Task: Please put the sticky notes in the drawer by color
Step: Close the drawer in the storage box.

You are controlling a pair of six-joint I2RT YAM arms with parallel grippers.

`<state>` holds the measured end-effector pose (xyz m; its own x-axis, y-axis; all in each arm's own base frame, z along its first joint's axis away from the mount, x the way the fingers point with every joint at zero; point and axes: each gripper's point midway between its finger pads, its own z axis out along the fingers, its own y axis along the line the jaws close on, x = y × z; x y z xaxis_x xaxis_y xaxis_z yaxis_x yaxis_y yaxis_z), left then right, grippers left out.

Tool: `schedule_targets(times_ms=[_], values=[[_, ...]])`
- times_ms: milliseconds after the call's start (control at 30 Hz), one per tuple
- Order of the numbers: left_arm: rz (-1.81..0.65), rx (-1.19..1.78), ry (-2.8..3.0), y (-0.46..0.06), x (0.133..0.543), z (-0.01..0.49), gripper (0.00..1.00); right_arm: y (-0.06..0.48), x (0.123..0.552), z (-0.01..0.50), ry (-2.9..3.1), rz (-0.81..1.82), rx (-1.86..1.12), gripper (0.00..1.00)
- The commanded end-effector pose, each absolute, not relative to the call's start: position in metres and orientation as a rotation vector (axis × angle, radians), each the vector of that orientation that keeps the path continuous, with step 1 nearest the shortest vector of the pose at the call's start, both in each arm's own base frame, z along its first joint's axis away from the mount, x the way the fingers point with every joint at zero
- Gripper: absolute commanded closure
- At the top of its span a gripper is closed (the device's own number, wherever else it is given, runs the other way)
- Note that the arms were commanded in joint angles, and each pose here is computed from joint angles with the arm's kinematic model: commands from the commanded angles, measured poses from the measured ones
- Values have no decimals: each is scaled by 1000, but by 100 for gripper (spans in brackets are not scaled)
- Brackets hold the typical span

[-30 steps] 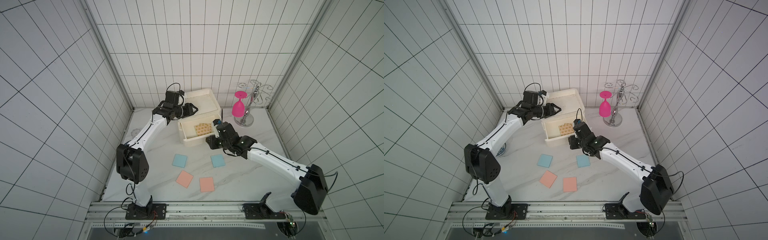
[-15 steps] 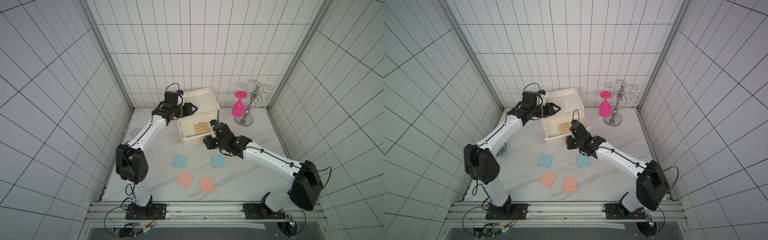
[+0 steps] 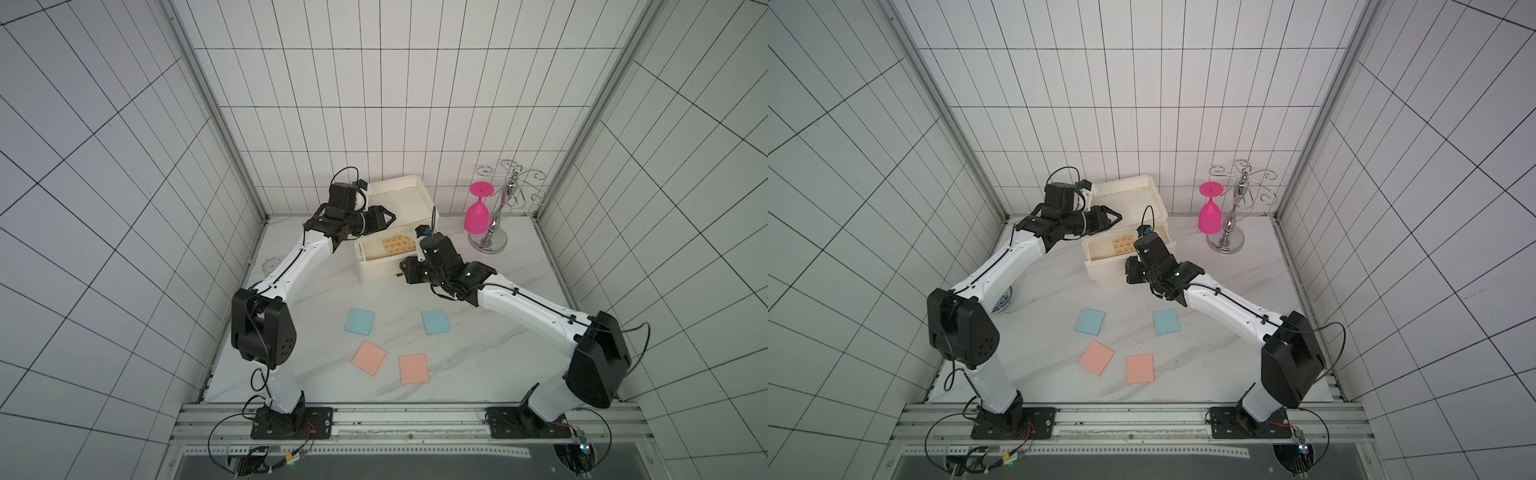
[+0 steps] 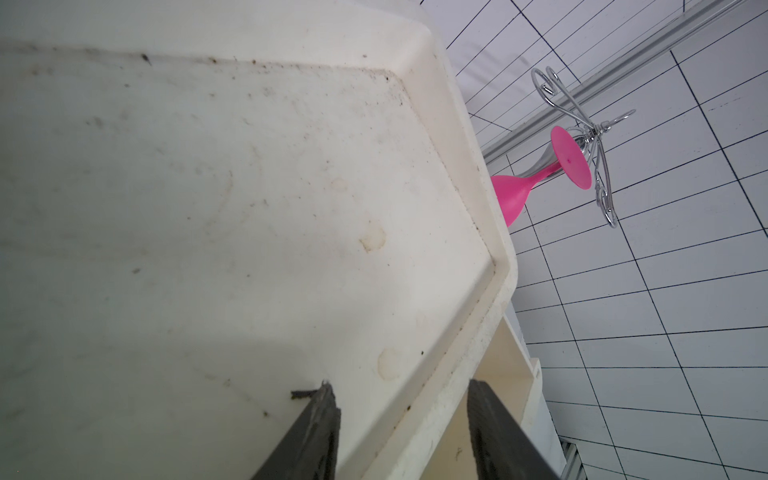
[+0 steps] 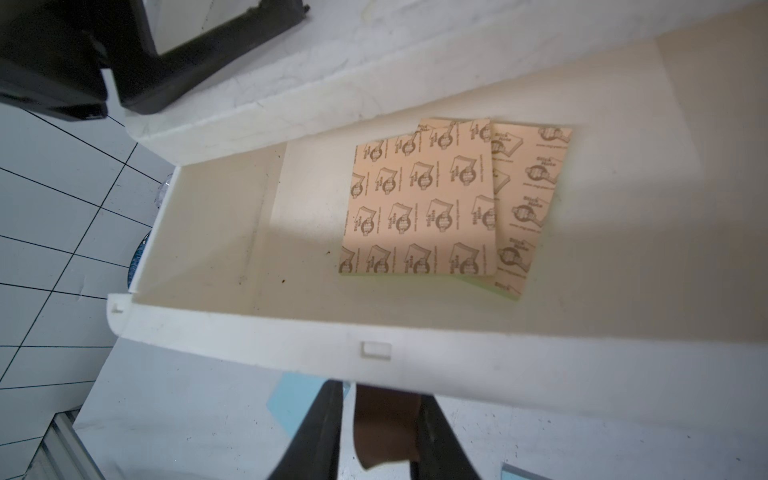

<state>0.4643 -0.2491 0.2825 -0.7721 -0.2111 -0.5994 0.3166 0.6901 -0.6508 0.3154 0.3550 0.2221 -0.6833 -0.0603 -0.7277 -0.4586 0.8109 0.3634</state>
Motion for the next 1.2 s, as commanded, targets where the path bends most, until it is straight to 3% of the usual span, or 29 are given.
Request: schedule_targets(times_ms=[0,967,1167], values=[[-1032,33,2419,-252,441,238,47,370,338,266,2093,734,-369,69],[-910,-44,2470,-212,441,223,48,368,408,252,2080,788,-343,67],[-925,-39,2465,-214,440,227,48,366,415,248,2088,794,-355,61]])
